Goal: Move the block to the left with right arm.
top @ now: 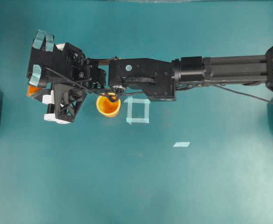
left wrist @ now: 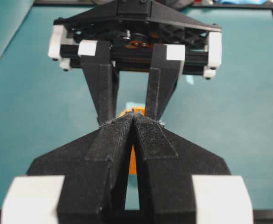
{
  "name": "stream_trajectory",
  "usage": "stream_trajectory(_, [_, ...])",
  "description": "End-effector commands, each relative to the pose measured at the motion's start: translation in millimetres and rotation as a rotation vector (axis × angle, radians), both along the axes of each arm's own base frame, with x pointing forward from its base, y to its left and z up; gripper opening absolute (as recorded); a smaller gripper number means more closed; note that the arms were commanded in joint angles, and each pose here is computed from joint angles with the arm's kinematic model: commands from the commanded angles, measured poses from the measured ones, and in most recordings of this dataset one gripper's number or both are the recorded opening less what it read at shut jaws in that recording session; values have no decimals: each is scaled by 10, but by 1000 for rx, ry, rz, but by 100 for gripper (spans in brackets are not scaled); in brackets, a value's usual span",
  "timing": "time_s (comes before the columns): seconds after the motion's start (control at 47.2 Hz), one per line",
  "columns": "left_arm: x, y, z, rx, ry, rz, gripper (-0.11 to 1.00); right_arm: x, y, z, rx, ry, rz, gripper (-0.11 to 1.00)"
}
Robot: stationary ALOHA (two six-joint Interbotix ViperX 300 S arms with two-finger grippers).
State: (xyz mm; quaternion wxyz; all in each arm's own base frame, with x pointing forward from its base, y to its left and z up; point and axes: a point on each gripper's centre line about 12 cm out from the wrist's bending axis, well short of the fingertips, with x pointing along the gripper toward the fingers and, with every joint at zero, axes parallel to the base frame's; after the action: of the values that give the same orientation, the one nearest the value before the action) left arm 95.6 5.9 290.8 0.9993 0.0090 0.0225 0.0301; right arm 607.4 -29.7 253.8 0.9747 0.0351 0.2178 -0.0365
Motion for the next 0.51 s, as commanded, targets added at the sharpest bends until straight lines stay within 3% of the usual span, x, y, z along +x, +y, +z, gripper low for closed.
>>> stream_trajectory(0.0, [-18,5,111,6,-27,6,0,-9,10,236,-1,-49,1,37])
stream_trajectory(0.487, [-18,7,107,10,-24,7,0,-6,19,229,-1,-49,3,37])
